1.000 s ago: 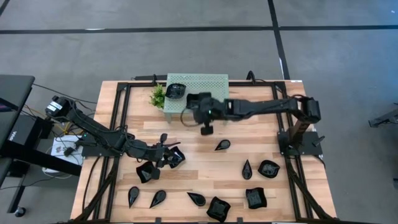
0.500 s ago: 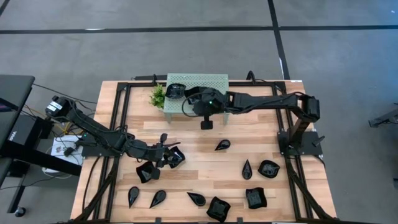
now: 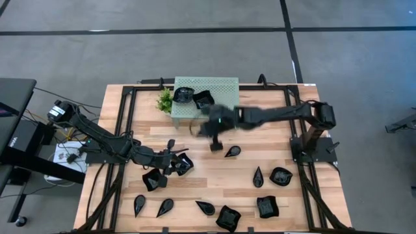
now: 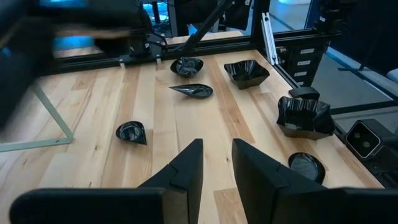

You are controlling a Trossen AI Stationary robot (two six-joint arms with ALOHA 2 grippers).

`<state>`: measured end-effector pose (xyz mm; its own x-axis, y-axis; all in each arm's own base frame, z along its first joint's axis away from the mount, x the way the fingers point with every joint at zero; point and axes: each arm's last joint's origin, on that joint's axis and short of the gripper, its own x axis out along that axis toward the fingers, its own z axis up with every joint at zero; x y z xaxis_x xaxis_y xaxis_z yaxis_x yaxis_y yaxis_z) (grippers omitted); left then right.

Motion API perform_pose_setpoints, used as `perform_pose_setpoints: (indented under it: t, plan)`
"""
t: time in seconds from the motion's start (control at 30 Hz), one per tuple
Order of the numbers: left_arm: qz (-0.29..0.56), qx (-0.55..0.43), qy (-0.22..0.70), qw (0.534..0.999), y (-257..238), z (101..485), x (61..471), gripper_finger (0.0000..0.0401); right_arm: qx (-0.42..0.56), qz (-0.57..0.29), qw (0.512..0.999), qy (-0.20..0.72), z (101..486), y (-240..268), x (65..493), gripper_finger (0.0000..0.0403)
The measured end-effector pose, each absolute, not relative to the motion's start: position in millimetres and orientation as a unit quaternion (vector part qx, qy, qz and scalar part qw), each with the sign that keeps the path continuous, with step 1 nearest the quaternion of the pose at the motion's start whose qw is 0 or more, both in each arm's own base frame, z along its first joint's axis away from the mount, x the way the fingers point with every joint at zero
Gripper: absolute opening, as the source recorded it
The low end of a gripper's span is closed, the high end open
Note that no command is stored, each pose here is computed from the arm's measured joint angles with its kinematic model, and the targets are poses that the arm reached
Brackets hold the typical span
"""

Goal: Pick & Place Mini shaped plates
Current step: Stack the distorted square plate on top of the other distorted square plate on the shelf

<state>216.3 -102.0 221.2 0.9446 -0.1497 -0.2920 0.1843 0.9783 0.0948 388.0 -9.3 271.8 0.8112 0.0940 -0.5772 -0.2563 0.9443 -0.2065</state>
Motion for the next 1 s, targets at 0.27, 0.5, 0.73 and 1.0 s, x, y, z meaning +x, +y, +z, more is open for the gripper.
perform_pose_setpoints:
  t: [0.27, 0.5, 0.73, 1.0]
  plan:
    - [-0.085, 0.061, 0.143, 0.984, -102.0, 221.1, 216.4, 0.0087, -0.162, 0.172, 0.934, 0.267, 247.6, 71.4, 378.2, 0.0035]
    - [-0.029, 0.060, 0.125, 0.990, -96.9, 225.4, 217.3, 0.0087, -0.153, 0.174, 0.950, 0.212, 212.5, 109.6, 401.6, 0.0103]
    - [0.038, 0.061, 0.105, 0.992, -91.2, 233.9, 213.2, 0.0087, -0.139, 0.132, 0.948, 0.255, 167.2, 111.1, 436.3, 0.0132]
    - [0.041, 0.077, 0.095, 0.992, -89.2, 239.4, 209.7, 0.0087, -0.139, 0.129, 0.933, 0.305, 144.0, 105.9, 464.0, 0.0121]
